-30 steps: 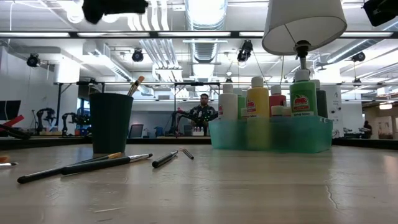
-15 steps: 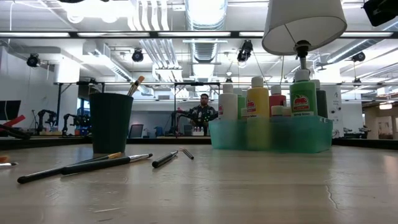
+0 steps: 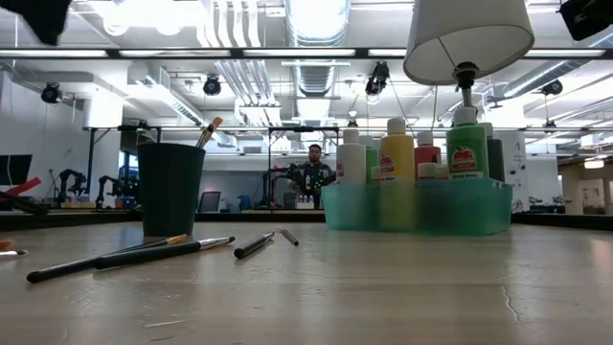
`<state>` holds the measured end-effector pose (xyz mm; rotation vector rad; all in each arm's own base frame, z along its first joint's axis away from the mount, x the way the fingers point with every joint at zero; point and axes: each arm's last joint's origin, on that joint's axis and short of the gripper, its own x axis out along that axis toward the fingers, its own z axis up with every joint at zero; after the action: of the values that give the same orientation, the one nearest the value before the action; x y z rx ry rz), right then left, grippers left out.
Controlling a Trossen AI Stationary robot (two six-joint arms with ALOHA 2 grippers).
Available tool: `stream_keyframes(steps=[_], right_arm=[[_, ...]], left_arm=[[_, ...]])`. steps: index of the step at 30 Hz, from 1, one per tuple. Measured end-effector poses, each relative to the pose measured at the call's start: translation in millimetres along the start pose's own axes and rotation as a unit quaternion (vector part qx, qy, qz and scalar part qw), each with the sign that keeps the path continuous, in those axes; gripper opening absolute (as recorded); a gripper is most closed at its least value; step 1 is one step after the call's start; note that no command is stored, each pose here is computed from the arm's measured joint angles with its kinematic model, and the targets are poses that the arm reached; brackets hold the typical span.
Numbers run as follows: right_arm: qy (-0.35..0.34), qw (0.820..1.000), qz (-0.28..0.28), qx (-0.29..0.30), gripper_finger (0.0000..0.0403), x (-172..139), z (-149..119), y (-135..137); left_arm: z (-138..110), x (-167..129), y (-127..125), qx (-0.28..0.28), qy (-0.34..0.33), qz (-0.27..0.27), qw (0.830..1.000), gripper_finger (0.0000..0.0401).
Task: Pick & Place Paint Supplies
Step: Put the orange paint brush into the green cup
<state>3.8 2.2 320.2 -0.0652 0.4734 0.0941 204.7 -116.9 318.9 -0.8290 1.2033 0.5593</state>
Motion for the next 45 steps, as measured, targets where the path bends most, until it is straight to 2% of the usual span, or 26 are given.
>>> stream_keyframes(steps=[6,16,21,29,35,45], right_arm=[[0.0,1.0,0.0,0.0,0.0008,0.0,0.0,0.0],[0.0,1.0,0.0,0.002,0.0008,0.0,0.0,0.0],[0.0,1.0,0.0,0.002,0.0008,0.0,0.0,0.0],[0.0,1.0,0.0,0.002,0.0008,0.0,0.0,0.0],[0.0,1.0,0.0,0.001,0.0008,0.0,0.0,0.0],[0.0,1.0,0.0,0.0,0.0008,0.0,0.0,0.0]], left_arm=[[-4.5,31.2,-3.4,-0.004,0.028,0.057,0.998,0.0104],[-9.8,68.7,3.1,-0.087,0.044,0.12,0.988,0.0106],[-12.6,90.0,14.3,-0.127,0.056,0.103,0.985,0.0103],[-18.0,124.0,29.3,-0.148,0.082,0.076,0.983,0.0102],[-16.4,133.6,39.9,-0.16,0.082,0.094,0.979,0.0103],[-5.0,141.9,46.9,-0.167,0.064,0.09,0.98,0.0101]])
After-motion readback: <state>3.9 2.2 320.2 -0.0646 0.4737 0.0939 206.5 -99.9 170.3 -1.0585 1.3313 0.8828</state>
